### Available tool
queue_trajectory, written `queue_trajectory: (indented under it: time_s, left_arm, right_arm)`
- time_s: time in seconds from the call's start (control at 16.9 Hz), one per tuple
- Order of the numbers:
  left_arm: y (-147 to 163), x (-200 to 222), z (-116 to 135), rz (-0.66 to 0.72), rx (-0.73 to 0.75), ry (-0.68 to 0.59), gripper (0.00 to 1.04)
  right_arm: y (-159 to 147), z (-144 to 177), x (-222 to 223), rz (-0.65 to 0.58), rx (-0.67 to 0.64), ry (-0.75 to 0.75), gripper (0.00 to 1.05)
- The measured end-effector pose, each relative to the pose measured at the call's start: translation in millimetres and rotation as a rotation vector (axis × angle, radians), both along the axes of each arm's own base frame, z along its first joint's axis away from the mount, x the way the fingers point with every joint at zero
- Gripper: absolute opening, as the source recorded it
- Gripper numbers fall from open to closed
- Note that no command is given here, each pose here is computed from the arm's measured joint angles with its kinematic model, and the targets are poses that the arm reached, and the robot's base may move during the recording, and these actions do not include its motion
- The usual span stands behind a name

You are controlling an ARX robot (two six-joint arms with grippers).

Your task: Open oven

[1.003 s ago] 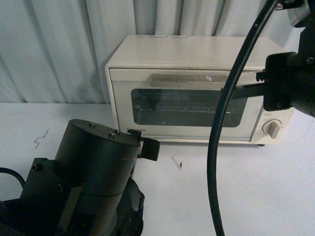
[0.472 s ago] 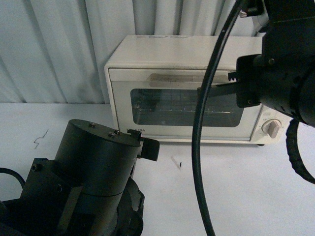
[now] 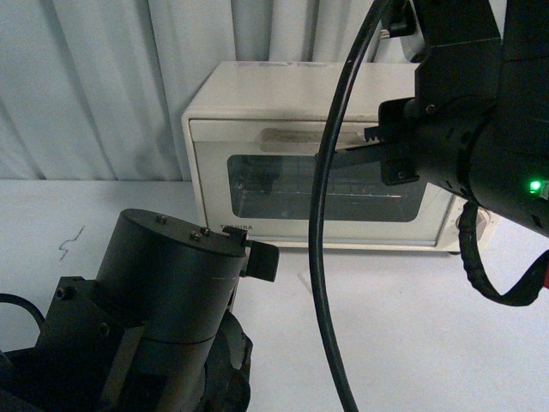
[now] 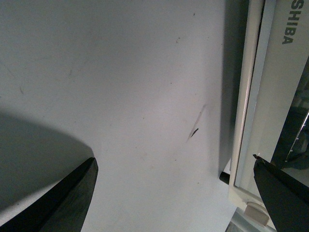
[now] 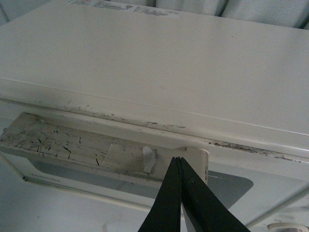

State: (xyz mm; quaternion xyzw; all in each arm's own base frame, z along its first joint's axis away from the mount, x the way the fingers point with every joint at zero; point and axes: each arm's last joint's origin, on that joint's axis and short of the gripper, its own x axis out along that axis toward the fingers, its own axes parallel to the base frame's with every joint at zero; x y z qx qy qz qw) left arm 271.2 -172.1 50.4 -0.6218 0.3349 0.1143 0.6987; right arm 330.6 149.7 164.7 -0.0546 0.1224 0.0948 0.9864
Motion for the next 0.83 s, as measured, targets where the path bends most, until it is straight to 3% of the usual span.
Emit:
queue_trajectory:
  time_s: [0.83]
  left_arm:
    - [0.0, 0.0, 0.0, 0.0, 0.0, 0.0, 0.98]
  right_arm:
    - [15.3, -10.3, 22.8, 0.026, 0.054, 0.006, 0.02]
